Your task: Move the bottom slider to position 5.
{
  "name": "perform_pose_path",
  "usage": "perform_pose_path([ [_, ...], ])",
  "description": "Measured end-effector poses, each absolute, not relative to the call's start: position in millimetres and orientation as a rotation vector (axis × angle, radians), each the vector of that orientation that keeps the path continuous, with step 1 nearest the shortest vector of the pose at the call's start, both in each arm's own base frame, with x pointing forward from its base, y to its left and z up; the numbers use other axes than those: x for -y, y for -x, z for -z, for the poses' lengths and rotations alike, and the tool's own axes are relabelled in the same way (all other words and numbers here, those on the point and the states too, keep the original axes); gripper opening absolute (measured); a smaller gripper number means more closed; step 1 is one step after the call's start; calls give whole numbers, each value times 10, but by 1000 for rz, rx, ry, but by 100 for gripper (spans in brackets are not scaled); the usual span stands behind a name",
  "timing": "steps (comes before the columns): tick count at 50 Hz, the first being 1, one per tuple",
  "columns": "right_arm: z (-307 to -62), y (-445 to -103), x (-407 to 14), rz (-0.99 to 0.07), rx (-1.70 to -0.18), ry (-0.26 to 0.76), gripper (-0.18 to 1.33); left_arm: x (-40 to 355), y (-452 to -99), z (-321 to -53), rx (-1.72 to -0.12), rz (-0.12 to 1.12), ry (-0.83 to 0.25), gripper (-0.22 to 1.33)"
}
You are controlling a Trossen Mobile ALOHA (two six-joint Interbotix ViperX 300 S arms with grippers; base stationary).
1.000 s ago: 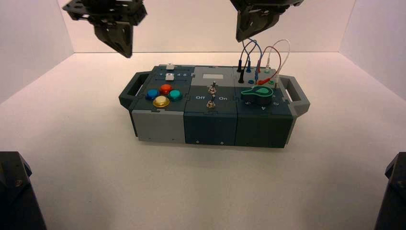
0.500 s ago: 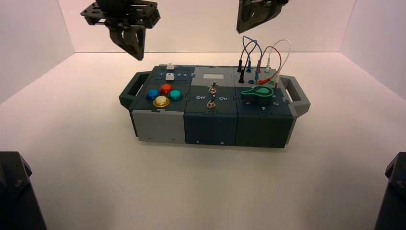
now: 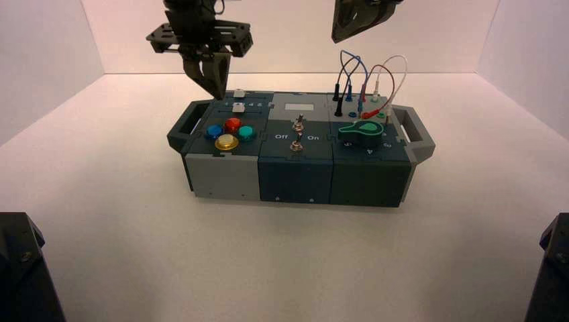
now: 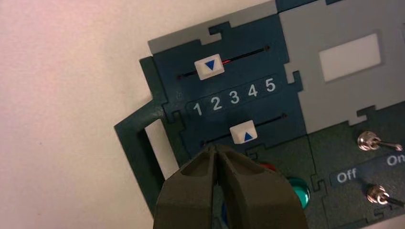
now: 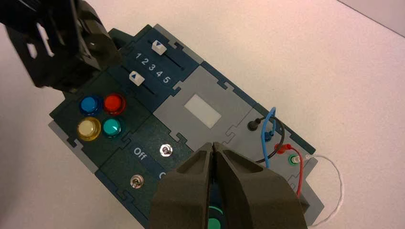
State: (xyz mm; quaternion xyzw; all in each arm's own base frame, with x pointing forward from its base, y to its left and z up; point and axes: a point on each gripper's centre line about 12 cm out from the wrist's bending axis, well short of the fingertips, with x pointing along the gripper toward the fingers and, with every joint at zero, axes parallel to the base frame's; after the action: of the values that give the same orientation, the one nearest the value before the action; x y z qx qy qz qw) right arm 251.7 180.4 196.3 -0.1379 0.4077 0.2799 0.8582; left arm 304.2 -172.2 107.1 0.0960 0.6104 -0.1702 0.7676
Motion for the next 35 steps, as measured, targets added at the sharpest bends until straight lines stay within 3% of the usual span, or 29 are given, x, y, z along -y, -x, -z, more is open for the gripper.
perform_pose_path([
  [35, -1968, -2519, -1799, -587, -854, 290, -14, 1794, -3130, -896, -1328, 352, -185, -17],
])
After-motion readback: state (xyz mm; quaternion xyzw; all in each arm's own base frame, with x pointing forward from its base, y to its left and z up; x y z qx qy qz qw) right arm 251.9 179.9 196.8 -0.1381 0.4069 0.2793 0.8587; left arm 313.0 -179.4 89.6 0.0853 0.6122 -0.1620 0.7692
